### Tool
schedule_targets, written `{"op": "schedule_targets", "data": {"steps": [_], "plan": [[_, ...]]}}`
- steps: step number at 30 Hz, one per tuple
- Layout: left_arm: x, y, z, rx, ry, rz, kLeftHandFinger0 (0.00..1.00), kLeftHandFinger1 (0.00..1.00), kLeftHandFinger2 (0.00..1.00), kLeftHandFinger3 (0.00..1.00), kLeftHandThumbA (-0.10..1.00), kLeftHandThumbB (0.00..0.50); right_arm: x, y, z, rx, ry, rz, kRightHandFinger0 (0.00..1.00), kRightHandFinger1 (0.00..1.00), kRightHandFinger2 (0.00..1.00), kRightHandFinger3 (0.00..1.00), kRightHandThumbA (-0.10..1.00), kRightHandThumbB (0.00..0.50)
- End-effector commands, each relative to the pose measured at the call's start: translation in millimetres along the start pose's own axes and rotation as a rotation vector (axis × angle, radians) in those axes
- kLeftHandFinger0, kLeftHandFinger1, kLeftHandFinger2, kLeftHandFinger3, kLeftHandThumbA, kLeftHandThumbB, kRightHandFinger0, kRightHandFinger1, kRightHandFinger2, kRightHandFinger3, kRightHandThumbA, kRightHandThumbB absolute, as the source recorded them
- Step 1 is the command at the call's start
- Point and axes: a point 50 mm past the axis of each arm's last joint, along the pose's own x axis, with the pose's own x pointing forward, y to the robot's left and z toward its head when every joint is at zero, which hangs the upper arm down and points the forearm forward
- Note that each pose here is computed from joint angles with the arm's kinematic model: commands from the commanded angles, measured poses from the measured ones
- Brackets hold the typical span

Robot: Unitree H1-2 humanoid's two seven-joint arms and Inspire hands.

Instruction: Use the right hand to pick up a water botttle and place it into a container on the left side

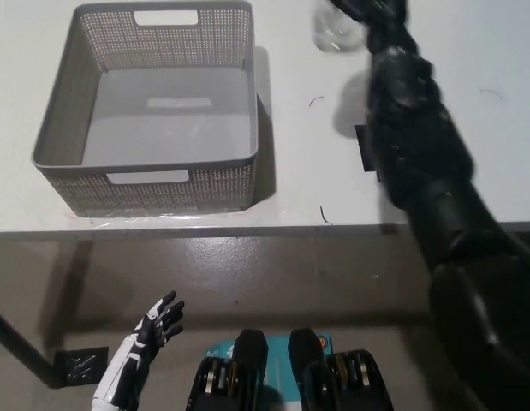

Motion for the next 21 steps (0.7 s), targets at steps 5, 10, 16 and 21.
{"op": "schedule_targets", "data": {"steps": [5, 10, 16, 21], "plan": [[-0.3, 3.2, 7.3, 0.041, -0.032, -0.019, 1.0, 1.0, 1.0, 1.0, 1.0, 0.259, 4.3, 92.9, 80.0, 0.06, -0.195, 0.126, 0.0, 0.18, 0.54, 0.65, -0.1, 0.099], [3.8, 2.3, 10.9, 0.052, -0.044, -0.027, 1.0, 1.0, 1.0, 1.0, 1.0, 0.241, -8.4, 124.7, 59.3, -0.025, -0.163, 0.202, 0.0, 0.14, 0.53, 0.56, -0.1, 0.116], [7.6, 2.2, 12.8, 0.052, -0.054, -0.028, 1.0, 1.0, 1.0, 1.0, 1.0, 0.25, -23.0, 143.3, 24.9, -0.065, -0.015, 0.226, 0.0, 0.23, 0.66, 0.57, -0.1, 0.115], [10.7, 2.2, 15.9, 0.034, -0.067, -0.035, 1.0, 1.0, 1.0, 1.0, 1.0, 0.232, -32.5, 139.3, -2.6, -0.114, 0.069, 0.23, 0.0, 0.31, 0.75, 0.66, -0.1, 0.087]]}}
